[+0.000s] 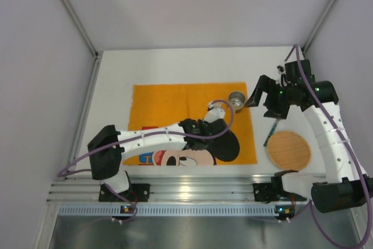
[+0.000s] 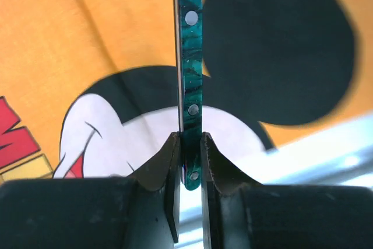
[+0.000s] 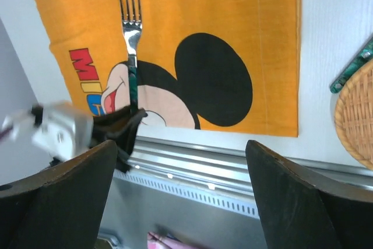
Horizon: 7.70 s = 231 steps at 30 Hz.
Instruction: Set the dinner table for one person
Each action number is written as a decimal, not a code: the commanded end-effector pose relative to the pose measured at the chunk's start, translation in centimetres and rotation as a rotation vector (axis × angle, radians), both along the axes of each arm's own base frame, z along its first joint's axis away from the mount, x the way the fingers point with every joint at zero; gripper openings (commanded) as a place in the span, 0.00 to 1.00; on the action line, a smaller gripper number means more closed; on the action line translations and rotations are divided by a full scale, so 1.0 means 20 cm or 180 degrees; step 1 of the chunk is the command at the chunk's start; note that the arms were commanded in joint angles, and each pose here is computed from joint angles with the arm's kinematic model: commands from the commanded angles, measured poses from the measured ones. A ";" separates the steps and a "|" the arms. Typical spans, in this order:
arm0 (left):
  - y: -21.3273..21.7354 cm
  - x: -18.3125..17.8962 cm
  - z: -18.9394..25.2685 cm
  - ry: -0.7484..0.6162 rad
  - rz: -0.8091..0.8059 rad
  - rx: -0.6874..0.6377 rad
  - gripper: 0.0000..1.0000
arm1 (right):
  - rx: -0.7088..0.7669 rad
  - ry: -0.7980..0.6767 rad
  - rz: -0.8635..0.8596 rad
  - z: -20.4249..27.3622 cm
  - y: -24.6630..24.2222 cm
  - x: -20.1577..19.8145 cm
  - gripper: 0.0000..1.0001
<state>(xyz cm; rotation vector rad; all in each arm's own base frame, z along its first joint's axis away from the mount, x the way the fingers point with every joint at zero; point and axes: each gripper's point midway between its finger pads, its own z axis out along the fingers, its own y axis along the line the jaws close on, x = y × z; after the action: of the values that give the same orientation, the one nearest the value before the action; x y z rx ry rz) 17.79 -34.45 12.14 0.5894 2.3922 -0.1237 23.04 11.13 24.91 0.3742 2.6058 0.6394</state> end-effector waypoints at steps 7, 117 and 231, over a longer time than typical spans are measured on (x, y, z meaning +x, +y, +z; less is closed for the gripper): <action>0.79 0.20 -0.10 0.0131 0.0976 -0.0349 0.00 | 0.0054 0.0139 -0.0077 -0.15 0.00 -0.06 0.92; 1.34 0.20 0.56 0.0166 0.2157 -0.0805 0.90 | -0.1225 0.0404 0.0765 -0.94 0.66 0.51 0.00; 1.31 0.08 0.52 0.0059 0.1800 -0.1090 0.92 | -0.1608 -0.1101 0.0051 0.43 0.37 0.22 0.00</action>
<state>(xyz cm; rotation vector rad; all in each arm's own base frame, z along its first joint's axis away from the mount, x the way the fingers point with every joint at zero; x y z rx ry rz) 19.74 -8.40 20.42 -0.2212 2.4357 -0.2525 29.85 14.95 34.91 0.2662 2.2262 0.0215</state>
